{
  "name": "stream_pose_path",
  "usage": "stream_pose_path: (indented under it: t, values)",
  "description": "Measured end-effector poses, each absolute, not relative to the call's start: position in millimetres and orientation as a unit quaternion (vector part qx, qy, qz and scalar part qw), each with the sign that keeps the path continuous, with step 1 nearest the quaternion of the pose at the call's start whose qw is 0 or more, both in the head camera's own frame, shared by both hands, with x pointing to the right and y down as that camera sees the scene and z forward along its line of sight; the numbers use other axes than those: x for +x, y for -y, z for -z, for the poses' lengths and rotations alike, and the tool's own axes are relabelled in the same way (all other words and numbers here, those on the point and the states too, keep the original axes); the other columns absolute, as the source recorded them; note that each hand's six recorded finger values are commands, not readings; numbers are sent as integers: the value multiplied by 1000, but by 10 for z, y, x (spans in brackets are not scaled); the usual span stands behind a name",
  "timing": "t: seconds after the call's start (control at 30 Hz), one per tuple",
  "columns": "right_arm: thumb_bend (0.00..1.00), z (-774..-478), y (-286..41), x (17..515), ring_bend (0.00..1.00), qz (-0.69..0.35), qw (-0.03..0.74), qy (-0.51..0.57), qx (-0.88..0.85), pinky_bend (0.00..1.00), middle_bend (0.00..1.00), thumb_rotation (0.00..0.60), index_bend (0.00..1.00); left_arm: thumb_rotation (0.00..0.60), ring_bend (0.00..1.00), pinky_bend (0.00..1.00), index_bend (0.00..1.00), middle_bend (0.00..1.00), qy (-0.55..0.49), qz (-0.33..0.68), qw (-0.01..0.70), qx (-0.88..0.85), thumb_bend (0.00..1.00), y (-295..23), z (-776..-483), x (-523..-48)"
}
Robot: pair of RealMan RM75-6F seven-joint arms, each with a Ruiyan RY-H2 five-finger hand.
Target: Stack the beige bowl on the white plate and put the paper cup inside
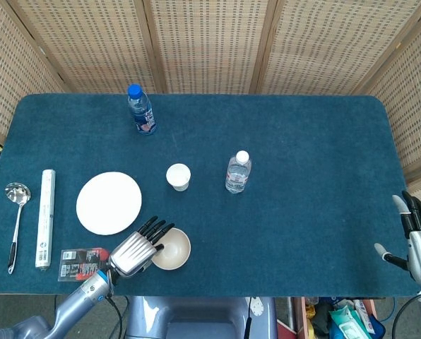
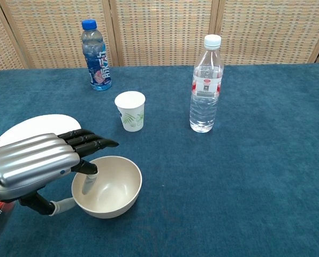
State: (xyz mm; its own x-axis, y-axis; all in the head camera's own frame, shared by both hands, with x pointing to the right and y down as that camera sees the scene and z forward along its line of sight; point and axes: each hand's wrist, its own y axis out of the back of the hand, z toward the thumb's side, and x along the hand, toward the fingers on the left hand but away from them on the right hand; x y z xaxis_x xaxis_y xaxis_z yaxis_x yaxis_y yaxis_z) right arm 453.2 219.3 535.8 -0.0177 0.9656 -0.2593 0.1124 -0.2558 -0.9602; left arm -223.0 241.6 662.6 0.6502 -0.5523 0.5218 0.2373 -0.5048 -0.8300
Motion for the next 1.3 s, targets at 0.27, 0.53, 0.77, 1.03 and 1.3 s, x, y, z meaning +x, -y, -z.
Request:
stream_pose_path:
  t: [0.27, 0.53, 0.77, 1.03, 1.3]
  values:
    - [144, -5348, -2195, 4537, 0, -538, 393, 467, -581, 0, 0, 600, 9, 600, 0, 17, 668, 0, -113, 409, 491, -761, 408, -2389, -6663, -2244]
    - [143, -5347, -2197, 4534, 0, -537, 393, 468, -582, 0, 0, 600, 9, 600, 0, 19, 677, 0, -133, 409, 494, -755, 409, -2299, -6601, -2320]
    - [143, -5346, -2199, 4535, 0, -536, 391, 468, -583, 0, 0, 600, 9, 600, 0, 20, 677, 0, -168, 419, 509, -733, 409, -2032, -6372, -2624]
    - [144, -5353, -2204, 4510, 0, -536, 393, 465, -585, 0, 0, 600, 9, 600, 0, 20, 677, 0, -194, 463, 510, -699, 410, -1689, -6259, -3166]
    - [143, -5377, -2206, 4494, 0, -538, 392, 461, -587, 0, 0, 600, 9, 600, 0, 27, 677, 0, -204, 510, 496, -672, 409, -1467, -6372, -3572]
